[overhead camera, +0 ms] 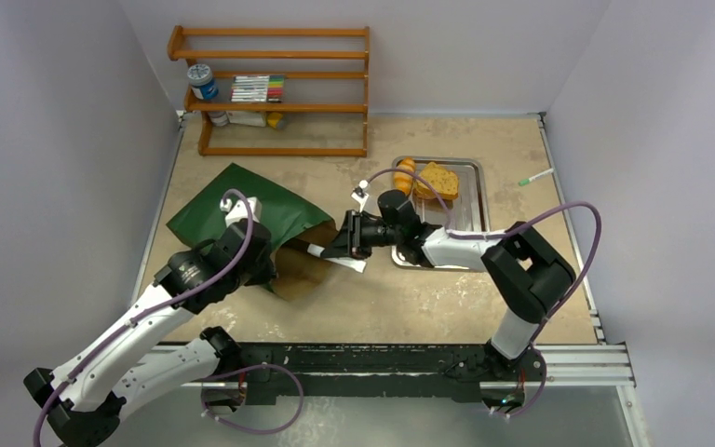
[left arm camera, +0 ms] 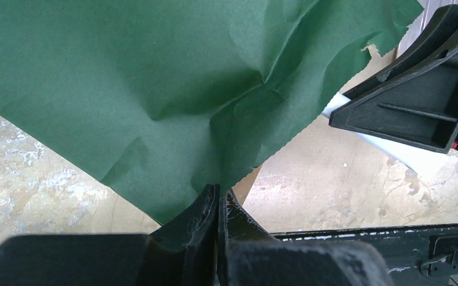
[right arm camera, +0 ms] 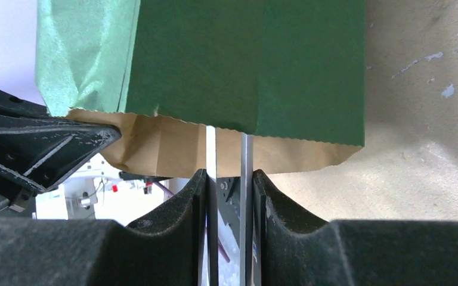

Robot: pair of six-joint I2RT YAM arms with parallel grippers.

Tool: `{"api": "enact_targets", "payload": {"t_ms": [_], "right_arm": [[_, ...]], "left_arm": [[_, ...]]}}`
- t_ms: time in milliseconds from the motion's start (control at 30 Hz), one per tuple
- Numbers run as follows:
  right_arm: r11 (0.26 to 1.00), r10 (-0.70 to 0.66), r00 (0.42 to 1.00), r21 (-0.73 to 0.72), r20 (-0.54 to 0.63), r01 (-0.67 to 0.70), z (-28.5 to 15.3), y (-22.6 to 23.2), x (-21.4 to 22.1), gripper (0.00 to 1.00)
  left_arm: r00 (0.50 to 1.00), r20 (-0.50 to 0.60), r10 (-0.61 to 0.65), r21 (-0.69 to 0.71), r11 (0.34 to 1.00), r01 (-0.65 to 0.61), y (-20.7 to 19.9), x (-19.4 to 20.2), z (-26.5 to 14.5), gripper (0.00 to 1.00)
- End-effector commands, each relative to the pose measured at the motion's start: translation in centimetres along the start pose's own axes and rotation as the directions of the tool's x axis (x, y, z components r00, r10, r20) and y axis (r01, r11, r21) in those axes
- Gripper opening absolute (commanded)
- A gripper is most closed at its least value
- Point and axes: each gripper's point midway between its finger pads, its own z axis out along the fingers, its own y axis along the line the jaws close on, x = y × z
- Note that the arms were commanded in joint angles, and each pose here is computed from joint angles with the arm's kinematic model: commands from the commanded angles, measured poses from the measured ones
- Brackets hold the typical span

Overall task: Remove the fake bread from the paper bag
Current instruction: Take out the fake bread from the paper bag.

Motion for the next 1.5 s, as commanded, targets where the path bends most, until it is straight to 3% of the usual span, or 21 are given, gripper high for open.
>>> {"api": "enact_targets", "payload": {"t_ms": [0, 533, 1333, 1467], "right_arm": [[0.998, -0.044, 0.999, -0.035, 0.026, 0.045, 0.8, 1.8, -1.3, 0.31], [1.0, 0.028, 0.999, 0.004, 0.029, -0.028, 3.4, 0.6, -1.2, 0.33], [0.997, 0.028, 0.999, -0.065, -0.042, -0.031, 10.1, 1.9, -1.8, 0.38], [0.997, 0.02, 0.997, -0.075, -0.07, -0.025, 10.4, 1.8, -1.4, 0.31]], "left_arm": [[0.999, 0.037, -0.019, -0.004, 1.0, 0.02, 0.1, -0.6, 0.0, 0.0], [0.997, 0.067, -0.032, 0.114, 0.993, 0.024, -4.1, -1.6, 3.2, 0.0], [0.999, 0.043, -0.009, 0.156, 0.988, 0.002, -5.1, -0.2, 3.7, 0.0], [0.999, 0.041, -0.01, 0.152, 0.988, 0.003, -5.1, 0.0, 4.0, 0.0]]}}
